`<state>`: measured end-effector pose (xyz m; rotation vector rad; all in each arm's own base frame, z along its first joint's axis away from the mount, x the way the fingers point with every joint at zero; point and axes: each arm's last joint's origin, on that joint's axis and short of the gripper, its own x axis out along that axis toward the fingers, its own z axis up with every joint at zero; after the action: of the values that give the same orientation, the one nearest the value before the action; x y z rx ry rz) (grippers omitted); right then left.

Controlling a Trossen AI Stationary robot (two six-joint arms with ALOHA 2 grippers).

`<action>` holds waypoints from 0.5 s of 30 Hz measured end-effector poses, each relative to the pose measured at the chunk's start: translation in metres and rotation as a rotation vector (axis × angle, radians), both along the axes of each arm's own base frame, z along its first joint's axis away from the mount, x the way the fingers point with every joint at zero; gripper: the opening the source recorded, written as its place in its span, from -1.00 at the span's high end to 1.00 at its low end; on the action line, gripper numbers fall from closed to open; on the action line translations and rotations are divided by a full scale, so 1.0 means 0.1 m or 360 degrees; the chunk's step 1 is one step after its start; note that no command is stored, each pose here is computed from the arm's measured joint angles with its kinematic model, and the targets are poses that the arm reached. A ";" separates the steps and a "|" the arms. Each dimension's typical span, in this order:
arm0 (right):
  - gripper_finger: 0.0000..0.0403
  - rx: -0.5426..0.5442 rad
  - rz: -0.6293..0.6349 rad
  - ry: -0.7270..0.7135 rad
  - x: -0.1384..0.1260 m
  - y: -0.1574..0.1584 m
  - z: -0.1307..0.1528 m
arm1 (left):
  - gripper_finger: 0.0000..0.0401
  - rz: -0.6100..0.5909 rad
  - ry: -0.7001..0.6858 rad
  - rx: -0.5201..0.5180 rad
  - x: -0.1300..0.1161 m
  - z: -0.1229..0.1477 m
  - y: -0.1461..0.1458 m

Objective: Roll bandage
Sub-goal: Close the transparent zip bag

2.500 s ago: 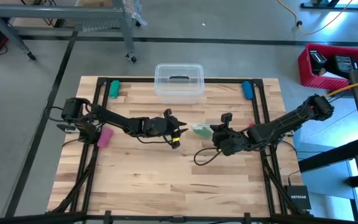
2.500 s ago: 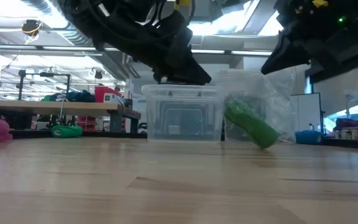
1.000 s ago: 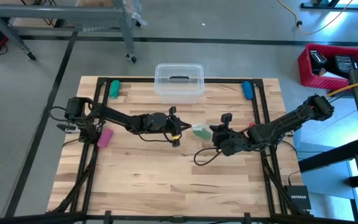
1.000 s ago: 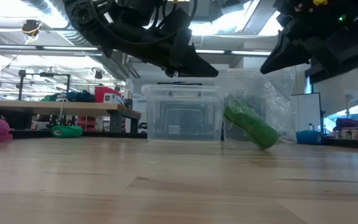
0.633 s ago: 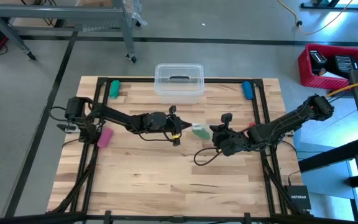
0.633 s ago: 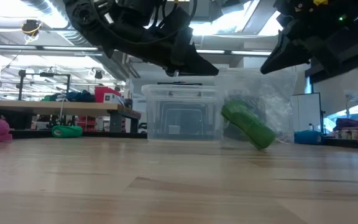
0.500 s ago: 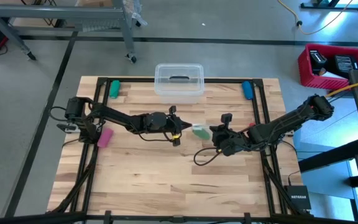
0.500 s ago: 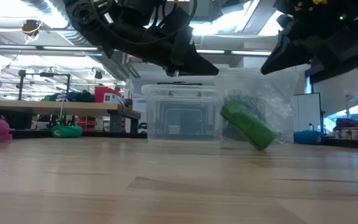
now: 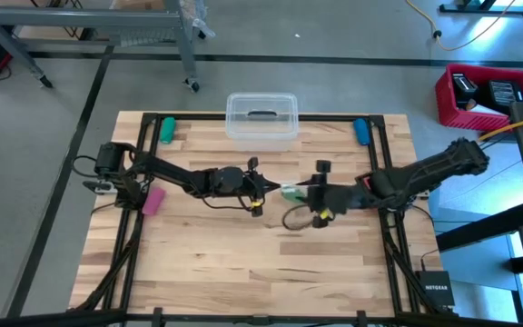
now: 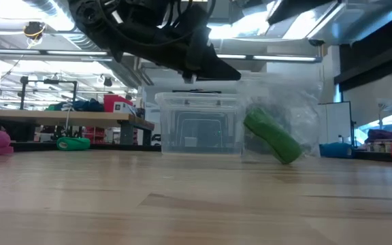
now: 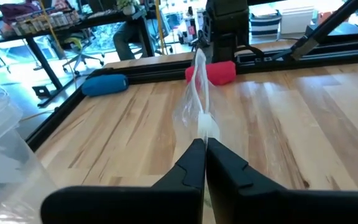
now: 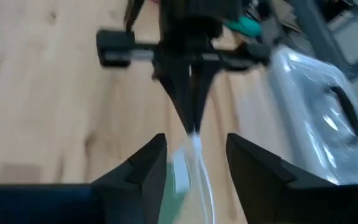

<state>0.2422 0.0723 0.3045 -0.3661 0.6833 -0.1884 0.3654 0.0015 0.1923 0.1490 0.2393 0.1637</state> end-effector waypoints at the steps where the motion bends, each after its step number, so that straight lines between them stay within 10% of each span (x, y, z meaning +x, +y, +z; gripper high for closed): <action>1: 0.16 0.0029 0.0029 -0.0019 0.05 -0.02 0.00 | 1.00 -0.0008 0.0003 0.0014 0.00 0.00 -0.01; 15: 0.37 0.0226 0.0102 0.0260 0.58 -0.48 -0.50 | 1.00 -0.0035 0.0012 0.0041 0.00 0.00 -0.06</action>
<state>0.3002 0.0244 0.2543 -0.2687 0.8400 -0.0485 0.3654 -0.0044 0.1919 0.1781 0.2431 0.1445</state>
